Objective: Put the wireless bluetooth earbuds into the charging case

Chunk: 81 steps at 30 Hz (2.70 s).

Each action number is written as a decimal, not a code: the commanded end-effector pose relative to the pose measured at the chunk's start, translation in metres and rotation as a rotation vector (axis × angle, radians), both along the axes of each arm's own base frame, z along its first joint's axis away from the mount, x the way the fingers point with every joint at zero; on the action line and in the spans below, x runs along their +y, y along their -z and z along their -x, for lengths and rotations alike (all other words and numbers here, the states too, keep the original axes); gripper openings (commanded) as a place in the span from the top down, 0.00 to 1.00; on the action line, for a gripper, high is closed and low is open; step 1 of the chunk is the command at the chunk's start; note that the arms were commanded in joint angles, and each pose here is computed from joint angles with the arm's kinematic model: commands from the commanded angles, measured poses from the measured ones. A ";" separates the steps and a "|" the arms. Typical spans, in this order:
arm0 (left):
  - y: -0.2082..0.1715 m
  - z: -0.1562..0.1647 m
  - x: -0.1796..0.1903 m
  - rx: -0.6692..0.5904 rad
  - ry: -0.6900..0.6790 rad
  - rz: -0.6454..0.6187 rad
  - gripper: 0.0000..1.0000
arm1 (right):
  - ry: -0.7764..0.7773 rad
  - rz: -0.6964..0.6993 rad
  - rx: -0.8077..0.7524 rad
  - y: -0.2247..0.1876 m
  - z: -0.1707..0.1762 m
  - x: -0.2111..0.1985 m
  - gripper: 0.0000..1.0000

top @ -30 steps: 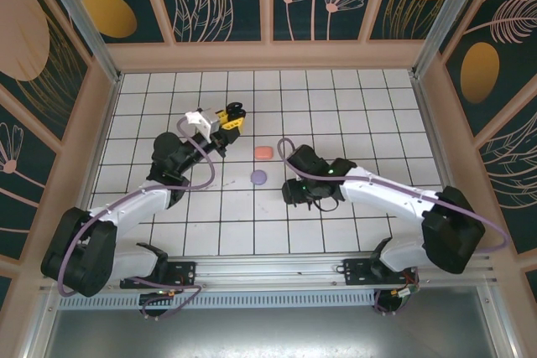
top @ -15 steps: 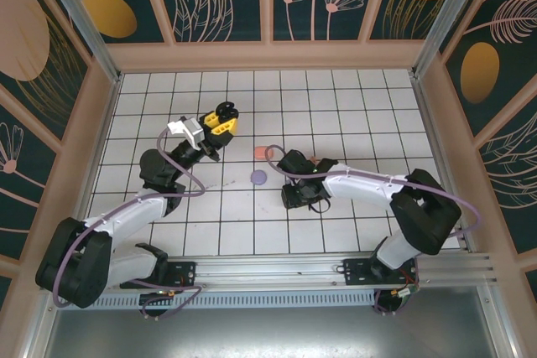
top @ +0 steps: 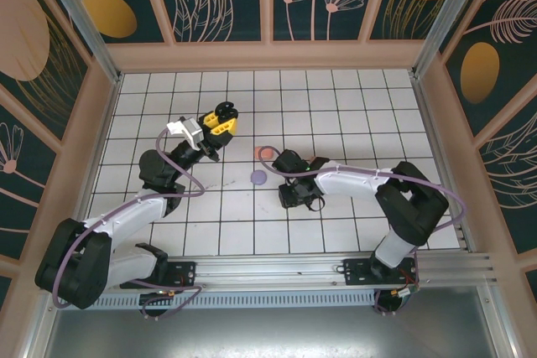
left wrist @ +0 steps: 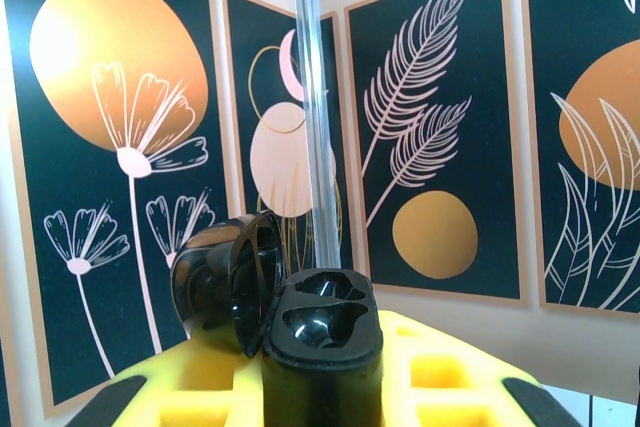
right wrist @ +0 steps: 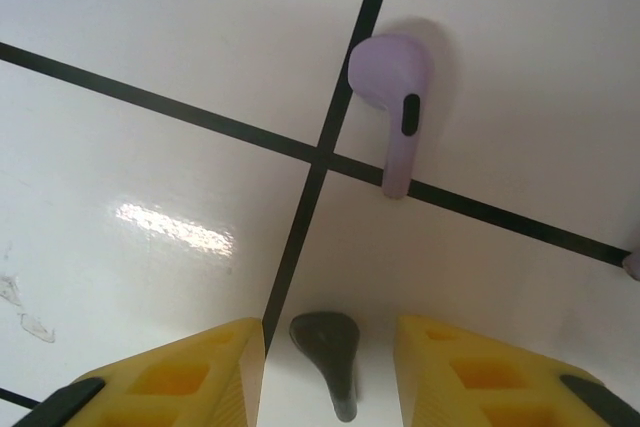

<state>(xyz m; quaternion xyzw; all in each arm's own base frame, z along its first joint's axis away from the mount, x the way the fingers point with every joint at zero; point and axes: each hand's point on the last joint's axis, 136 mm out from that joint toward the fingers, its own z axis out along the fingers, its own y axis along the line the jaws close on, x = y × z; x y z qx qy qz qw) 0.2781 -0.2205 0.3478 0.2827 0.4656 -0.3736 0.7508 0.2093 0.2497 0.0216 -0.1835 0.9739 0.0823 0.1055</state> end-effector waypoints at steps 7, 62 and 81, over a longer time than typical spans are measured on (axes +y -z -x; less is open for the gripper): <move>-0.002 0.008 0.000 -0.021 0.018 -0.004 1.00 | -0.014 0.004 -0.014 0.002 -0.004 0.005 0.62; -0.003 0.013 -0.002 -0.024 0.039 -0.022 1.00 | 0.011 -0.121 -0.183 -0.086 -0.017 0.024 0.83; 0.033 0.023 -0.037 -0.053 0.071 -0.165 1.00 | -0.010 -0.416 -0.688 -0.343 -0.065 0.041 0.84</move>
